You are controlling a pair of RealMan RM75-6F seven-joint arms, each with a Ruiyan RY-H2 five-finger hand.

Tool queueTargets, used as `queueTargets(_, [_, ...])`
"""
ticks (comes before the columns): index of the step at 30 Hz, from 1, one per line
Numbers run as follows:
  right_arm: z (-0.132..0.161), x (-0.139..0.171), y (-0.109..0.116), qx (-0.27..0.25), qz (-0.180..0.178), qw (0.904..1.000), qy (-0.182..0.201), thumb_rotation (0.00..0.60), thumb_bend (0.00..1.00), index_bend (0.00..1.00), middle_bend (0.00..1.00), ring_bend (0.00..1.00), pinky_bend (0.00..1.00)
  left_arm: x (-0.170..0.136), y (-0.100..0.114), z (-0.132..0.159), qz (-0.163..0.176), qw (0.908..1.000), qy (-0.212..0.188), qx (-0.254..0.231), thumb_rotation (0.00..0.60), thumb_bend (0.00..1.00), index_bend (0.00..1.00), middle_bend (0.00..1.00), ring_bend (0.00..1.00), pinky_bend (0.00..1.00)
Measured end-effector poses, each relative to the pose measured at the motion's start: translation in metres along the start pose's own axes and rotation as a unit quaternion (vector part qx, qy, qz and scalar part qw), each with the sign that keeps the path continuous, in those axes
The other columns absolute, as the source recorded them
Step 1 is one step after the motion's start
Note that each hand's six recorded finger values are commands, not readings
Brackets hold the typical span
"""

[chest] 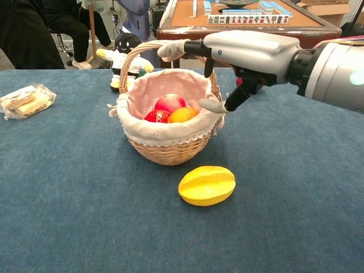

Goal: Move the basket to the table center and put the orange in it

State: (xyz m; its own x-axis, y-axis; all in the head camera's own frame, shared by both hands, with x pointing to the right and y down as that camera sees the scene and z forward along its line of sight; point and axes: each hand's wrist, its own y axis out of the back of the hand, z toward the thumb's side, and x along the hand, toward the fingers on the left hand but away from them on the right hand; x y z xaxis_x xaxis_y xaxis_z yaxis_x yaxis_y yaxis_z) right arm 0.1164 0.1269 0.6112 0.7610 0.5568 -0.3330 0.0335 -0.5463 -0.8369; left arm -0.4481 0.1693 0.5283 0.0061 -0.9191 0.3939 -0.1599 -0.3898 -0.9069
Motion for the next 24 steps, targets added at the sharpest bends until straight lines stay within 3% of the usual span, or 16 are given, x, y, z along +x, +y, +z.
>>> queueTargets(6, [-0.012, 0.03, 0.018, 0.02, -0.013, 0.9996, -0.011, 0.6, 0.42, 0.12, 0.17, 0.13, 0.32, 0.002, 0.001, -0.003, 0.001, 0.9999, 0.001, 0.01, 0.6, 0.21, 0.2, 0.23, 0.17, 0.25])
queueTargets(14, [-0.052, 0.105, 0.045, 0.073, -0.046, 0.9921, -0.091, 0.6, 0.42, 0.14, 0.2, 0.14, 0.34, 0.001, -0.002, -0.009, -0.003, 0.9996, 0.007, 0.026, 0.6, 0.2, 0.2, 0.23, 0.17, 0.23])
queueTargets(18, [-0.072, 0.147, 0.056, 0.085, -0.062, 0.9833, -0.149, 0.6, 0.42, 0.14, 0.2, 0.14, 0.34, -0.003, -0.005, -0.011, -0.003, 0.9995, 0.009, 0.032, 0.6, 0.2, 0.2, 0.23, 0.17, 0.23])
queueTargets(24, [-0.103, 0.207, 0.061, 0.106, -0.078, 0.9607, -0.244, 0.6, 0.42, 0.14, 0.21, 0.17, 0.36, -0.009, -0.011, -0.012, -0.005, 0.9991, 0.011, 0.04, 0.6, 0.2, 0.2, 0.23, 0.17, 0.22])
